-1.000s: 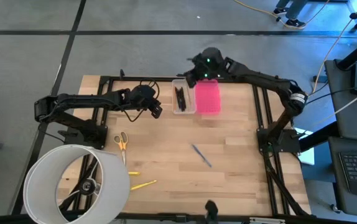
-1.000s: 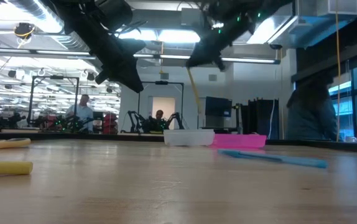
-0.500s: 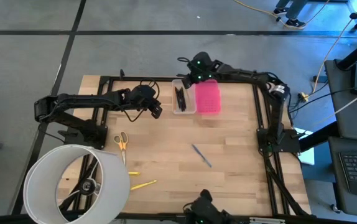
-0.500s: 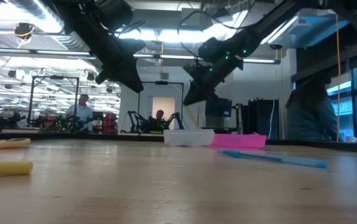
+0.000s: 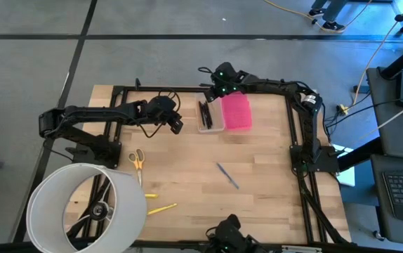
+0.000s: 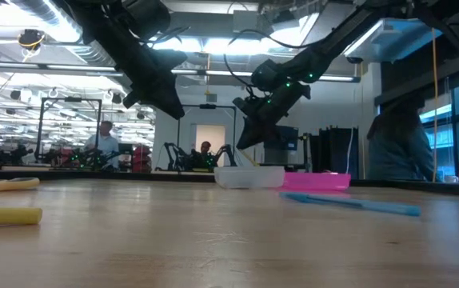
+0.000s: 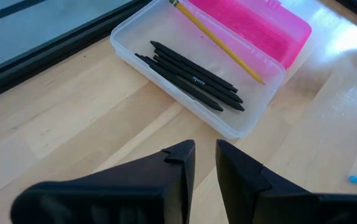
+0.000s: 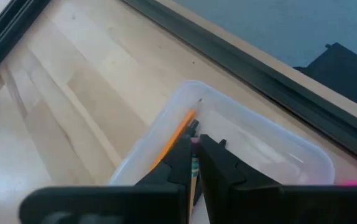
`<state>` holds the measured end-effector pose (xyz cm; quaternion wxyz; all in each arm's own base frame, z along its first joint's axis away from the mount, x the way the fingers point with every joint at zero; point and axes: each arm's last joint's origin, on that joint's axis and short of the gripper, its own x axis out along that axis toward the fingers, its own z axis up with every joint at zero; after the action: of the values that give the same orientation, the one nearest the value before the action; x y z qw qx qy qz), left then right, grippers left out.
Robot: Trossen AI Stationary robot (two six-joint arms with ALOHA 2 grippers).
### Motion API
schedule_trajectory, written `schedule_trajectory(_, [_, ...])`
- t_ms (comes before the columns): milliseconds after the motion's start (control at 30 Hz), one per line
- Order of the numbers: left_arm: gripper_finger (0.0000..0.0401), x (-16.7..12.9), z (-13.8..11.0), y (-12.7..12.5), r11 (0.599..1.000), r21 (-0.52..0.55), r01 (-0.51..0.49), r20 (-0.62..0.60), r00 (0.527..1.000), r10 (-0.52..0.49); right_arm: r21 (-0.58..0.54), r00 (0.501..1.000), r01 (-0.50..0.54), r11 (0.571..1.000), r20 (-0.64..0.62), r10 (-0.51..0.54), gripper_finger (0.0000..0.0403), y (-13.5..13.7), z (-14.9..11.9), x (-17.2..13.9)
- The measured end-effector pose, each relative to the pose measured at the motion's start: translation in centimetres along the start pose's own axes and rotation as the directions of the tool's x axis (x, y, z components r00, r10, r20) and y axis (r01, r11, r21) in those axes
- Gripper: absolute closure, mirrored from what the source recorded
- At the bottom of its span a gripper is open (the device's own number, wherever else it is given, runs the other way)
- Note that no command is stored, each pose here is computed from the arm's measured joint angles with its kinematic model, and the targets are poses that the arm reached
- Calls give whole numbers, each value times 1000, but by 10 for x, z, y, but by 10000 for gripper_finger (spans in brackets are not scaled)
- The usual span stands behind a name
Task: Pick & place school supplies into a supply box
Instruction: Put the yellow pencil into the transparent supply box, then put the blue pen into the transparent supply box
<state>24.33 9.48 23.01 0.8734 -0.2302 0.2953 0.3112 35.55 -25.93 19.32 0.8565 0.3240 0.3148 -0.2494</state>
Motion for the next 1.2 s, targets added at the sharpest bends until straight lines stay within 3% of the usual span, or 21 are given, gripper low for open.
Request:
schedule_trajectory(533, [343, 0, 0, 0, 1000, 0, 1, 0, 1000, -1, 1, 1000, 9, 1000, -20, -9, 335, -1, -2, 0])
schedule_trajectory(700, [344, 0, 0, 0, 1000, 0, 1, -1, 1000, -1, -139, 995, -100, 985, -42, 95, 334, 5, 3, -15])
schedule_trajectory(767, [343, 0, 0, 0, 1000, 0, 1, -1, 1000, -1, -155, 990, -132, 979, -62, 124, 334, 16, 3, -31])
schedule_trajectory(867, [343, 0, 0, 0, 1000, -1, 2, -1, 1000, -2, -176, 975, -140, 974, -196, 104, 335, 39, -13, -51])
schedule_trajectory(967, [344, 0, 0, 0, 1000, -1, 2, -1, 1000, -2, -265, 942, -70, 962, -335, -24, 337, 72, -42, -69])
schedule_trajectory(1067, [344, 0, 0, 0, 1000, -1, 2, 0, 1000, -2, -390, 904, -2, 921, -395, -165, 337, 107, -73, -80])
schedule_trajectory(1200, [343, 0, 1, 0, 1000, -8, 5, 6, 1000, -5, -424, 874, -39, 905, -453, -175, 337, 149, -109, -85])
